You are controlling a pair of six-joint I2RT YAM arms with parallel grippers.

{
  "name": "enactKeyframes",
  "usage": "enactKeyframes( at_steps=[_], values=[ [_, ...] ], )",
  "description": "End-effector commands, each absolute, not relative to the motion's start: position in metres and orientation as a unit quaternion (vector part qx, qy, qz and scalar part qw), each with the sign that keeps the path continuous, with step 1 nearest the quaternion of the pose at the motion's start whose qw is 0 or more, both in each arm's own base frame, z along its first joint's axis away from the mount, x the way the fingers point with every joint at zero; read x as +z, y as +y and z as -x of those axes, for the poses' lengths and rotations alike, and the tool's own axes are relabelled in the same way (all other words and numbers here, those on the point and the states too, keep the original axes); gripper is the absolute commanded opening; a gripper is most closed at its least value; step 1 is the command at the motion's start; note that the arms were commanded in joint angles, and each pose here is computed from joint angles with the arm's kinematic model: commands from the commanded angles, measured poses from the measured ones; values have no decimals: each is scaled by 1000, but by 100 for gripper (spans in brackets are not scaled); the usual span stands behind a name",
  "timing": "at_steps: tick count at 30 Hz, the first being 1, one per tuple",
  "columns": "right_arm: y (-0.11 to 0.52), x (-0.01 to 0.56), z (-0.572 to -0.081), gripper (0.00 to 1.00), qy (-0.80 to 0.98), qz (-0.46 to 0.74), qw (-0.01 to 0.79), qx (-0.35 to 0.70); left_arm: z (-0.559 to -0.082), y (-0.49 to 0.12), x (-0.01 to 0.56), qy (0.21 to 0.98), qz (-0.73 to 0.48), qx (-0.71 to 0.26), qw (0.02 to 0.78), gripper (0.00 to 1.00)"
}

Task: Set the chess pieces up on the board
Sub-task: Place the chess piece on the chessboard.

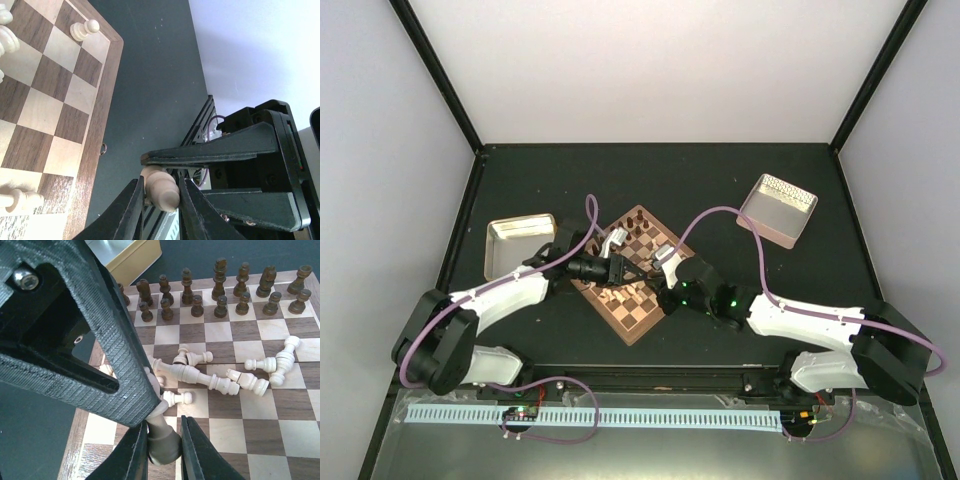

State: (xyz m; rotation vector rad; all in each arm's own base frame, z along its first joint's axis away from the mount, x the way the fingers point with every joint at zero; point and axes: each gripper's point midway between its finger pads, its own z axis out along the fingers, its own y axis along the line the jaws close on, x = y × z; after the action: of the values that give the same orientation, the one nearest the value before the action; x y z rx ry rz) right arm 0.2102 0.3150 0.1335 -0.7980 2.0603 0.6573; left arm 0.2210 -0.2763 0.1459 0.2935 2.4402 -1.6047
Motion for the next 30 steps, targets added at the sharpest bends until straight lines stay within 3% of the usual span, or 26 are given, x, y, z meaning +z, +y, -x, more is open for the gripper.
enactKeyframes(
  at_steps=[1,6,12,17,20,25,30],
  values=[
    [318,143,-209,8,804,319,421,274,-234,-285,167,811,-112,-558,131,21],
    [316,145,-209,8,803,317,425,273,-237,-287,173,806,-112,-565,139,21],
    [311,150,-214,10,809,296,432,268,-234,-289,177,801,-126,-568,143,2],
    [292,157,-221,42,828,248,441,241,-249,-281,186,818,-131,-524,200,2],
    [272,172,-224,57,829,211,463,233,-265,-270,205,823,-134,-480,271,2],
    [235,182,-238,63,845,130,481,193,-284,-264,224,823,-147,-423,350,1],
    [194,172,-255,63,877,20,451,162,-285,-277,214,845,-182,-347,364,2]
  ],
)
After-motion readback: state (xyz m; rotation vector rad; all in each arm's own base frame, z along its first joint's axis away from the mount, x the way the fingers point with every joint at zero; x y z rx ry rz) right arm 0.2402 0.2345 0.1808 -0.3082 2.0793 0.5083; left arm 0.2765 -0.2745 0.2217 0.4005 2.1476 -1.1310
